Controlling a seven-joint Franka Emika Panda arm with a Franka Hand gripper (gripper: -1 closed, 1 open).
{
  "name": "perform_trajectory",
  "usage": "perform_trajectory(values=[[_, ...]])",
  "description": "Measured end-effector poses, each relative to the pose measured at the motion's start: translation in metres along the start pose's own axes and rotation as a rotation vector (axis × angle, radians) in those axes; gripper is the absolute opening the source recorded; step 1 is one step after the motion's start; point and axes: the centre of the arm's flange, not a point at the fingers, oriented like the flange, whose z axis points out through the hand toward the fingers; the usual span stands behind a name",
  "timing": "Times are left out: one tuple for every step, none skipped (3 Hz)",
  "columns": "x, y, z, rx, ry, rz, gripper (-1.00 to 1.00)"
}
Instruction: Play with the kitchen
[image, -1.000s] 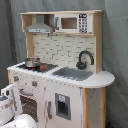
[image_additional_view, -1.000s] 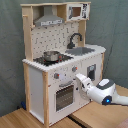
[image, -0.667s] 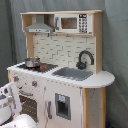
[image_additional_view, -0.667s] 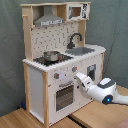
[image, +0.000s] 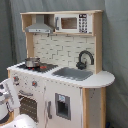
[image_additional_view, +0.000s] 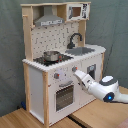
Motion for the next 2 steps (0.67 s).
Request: perform_trajectory(values=[[0.0072, 0.0072, -0.0069, -0.004, 0.011, -0.087, 1.00], [0.0162, 0.0075, -0.0139, -0.004, 0.030, -0.205, 1.00]])
